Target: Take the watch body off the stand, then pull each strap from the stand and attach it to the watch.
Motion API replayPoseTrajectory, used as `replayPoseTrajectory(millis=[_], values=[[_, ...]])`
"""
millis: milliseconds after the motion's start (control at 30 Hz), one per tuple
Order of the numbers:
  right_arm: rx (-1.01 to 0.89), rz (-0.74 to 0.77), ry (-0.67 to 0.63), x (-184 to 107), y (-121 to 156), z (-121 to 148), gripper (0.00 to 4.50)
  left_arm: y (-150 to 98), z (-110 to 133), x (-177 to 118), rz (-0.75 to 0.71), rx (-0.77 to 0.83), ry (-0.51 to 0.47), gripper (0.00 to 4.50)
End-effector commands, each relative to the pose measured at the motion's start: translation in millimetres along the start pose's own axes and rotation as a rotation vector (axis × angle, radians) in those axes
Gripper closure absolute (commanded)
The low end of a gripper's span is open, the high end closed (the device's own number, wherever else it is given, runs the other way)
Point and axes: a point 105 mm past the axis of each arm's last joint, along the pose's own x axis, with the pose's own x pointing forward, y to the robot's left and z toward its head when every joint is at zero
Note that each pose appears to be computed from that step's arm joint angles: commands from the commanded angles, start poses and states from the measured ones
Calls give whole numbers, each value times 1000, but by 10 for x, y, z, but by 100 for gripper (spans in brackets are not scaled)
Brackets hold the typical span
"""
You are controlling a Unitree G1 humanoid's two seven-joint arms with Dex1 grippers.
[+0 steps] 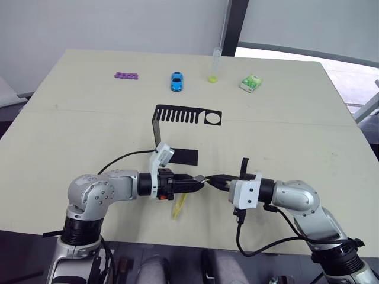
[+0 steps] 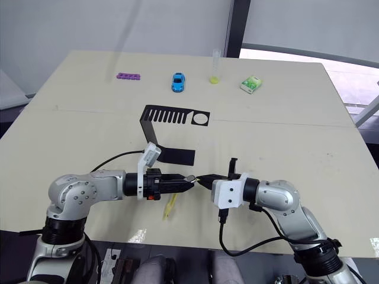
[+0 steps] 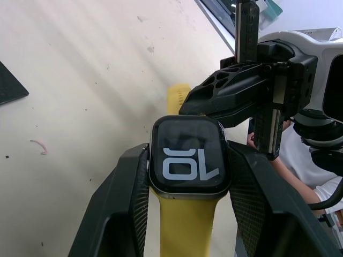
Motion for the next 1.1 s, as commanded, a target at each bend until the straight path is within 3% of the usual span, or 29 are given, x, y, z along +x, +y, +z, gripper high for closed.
replayPoseTrajectory(millis=[33, 1100], values=[[-100, 1, -182, 40, -37, 417, 450, 0, -62, 64, 16, 9, 23, 287], [-81, 13, -169, 29, -13, 368, 450, 51, -31, 78, 49, 42, -6, 287]])
